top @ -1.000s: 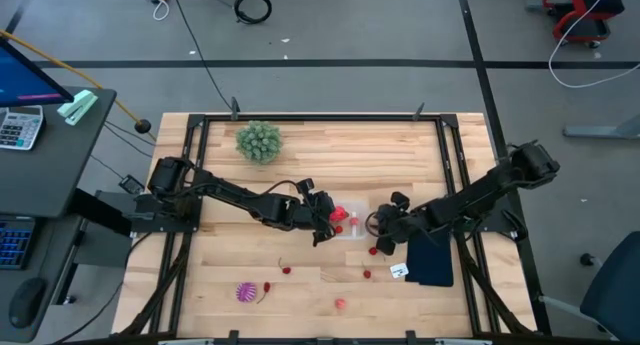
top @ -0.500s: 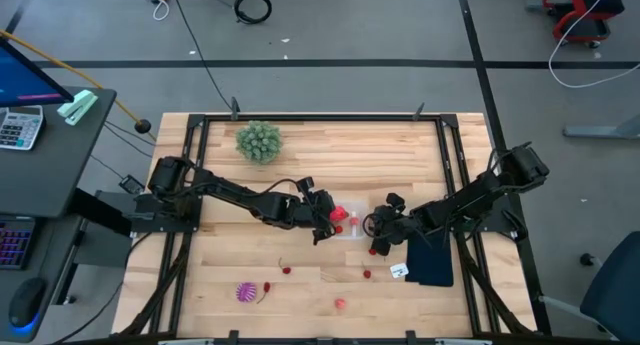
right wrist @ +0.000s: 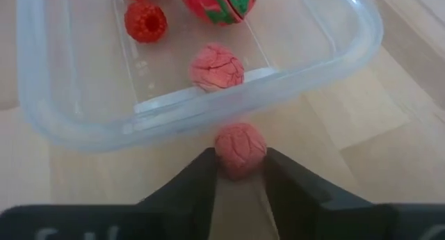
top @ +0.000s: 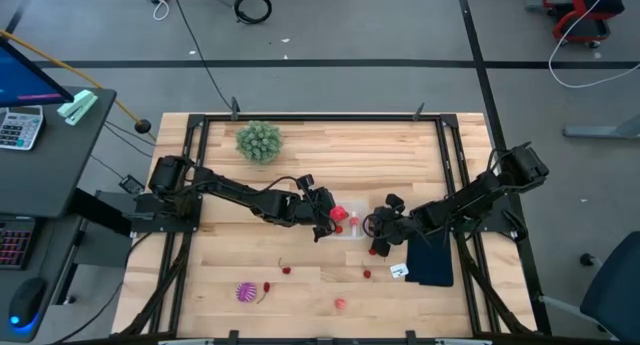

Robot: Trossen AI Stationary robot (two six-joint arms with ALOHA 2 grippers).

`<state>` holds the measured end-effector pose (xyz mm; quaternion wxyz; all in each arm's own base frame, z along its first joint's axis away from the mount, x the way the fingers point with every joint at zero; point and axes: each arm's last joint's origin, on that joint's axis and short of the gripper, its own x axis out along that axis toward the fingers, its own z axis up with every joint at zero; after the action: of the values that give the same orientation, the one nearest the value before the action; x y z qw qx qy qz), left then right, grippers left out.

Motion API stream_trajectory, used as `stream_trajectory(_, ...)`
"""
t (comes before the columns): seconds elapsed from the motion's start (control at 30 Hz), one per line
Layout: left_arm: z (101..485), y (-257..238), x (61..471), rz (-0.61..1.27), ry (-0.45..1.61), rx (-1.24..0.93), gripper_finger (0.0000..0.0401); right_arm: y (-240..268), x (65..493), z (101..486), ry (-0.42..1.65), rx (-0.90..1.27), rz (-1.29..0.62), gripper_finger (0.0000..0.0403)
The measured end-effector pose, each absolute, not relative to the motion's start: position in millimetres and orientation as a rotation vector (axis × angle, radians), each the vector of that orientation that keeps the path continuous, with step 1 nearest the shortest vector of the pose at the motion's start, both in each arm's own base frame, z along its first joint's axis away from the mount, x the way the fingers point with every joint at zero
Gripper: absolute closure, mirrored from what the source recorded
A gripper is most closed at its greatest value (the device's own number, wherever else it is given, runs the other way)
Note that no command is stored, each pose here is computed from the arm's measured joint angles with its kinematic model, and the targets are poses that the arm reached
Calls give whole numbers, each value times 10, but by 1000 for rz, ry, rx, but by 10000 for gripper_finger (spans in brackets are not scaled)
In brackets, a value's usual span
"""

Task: Pick and placing Produce into tupperware
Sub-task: Put the pink peach into the transparent bin

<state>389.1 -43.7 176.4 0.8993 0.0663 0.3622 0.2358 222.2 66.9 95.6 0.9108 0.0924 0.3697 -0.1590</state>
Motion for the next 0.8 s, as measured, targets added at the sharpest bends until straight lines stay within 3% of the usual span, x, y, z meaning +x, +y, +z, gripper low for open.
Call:
stream_trajectory(0.3,1763,-437,3890,489,751,137,326,669,2212,958,776,194,-325,359)
stream_trajectory(0.57,1746,-434,3869,489,778,149,332,592,1992,1119,861,300,-425,356)
stream_trajectory(0.8,1772,-432,3857,488,778,151,330,578,1995,1554,590,425,-391,357)
